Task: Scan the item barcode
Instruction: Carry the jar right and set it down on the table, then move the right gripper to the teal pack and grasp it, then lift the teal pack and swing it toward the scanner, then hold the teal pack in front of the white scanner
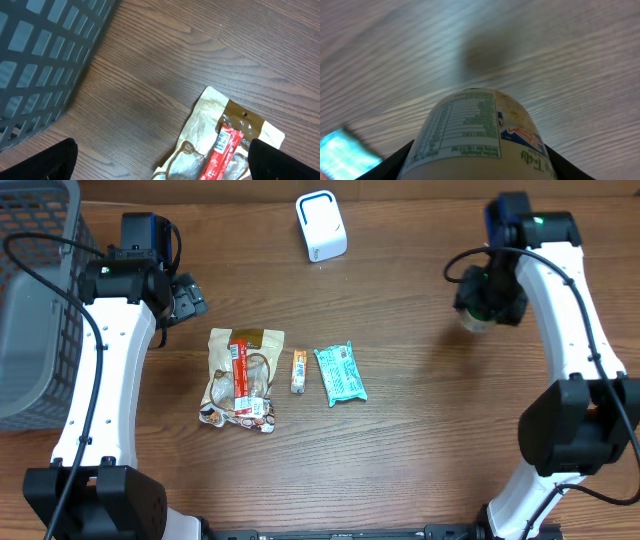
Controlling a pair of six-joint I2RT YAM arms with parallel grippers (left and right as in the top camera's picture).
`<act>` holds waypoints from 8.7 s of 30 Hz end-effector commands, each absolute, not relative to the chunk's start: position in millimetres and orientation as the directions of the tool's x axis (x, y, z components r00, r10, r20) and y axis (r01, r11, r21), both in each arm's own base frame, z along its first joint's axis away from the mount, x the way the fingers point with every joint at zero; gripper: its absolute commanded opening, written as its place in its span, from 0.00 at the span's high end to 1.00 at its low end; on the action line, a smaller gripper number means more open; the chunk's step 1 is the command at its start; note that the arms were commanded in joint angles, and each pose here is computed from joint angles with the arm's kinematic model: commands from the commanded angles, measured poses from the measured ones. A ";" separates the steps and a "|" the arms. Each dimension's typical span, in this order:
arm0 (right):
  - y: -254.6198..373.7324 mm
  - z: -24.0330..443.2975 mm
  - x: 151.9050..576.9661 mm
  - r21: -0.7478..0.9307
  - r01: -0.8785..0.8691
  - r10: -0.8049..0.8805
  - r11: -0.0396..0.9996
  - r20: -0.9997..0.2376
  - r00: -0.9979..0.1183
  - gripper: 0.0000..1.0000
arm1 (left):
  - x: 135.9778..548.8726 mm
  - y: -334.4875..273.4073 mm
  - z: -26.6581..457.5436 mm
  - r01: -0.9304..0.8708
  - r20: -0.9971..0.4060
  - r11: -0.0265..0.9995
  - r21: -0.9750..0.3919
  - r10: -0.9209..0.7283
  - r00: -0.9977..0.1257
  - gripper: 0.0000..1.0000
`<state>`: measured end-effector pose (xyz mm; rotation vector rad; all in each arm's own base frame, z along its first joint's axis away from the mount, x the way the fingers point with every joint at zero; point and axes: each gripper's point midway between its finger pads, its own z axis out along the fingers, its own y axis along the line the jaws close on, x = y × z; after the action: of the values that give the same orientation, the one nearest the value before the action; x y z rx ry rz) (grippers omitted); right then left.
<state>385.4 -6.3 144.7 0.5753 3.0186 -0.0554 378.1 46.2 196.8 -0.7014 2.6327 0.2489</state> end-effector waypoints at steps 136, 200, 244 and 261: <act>139.9 66.8 322.3 0.382 0.204 0.230 0.901 -0.023 -0.973 0.96 | 379.6 45.6 203.7 -0.512 -0.440 0.857 0.051 -0.441 -0.782 0.01; 148.4 382.2 481.3 -0.371 -0.261 -0.429 0.891 -0.877 -0.217 0.96 | 379.6 45.6 203.7 -0.512 -0.440 0.857 0.051 -0.441 -0.782 0.00; 237.1 141.1 623.2 -0.786 -0.088 -0.790 0.612 -0.601 -0.120 0.96 | 379.6 45.6 203.7 -0.512 -0.440 0.857 0.051 -0.441 -0.782 0.00; 241.5 114.1 608.3 -0.855 -0.166 -0.866 0.491 -0.457 -0.204 0.96 | 379.6 45.6 203.7 -0.512 -0.440 0.857 0.051 -0.441 -0.782 0.00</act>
<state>608.4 243.7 114.1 -0.9012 1.6663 -0.7936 378.1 46.2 196.8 -0.7014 2.6327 0.2489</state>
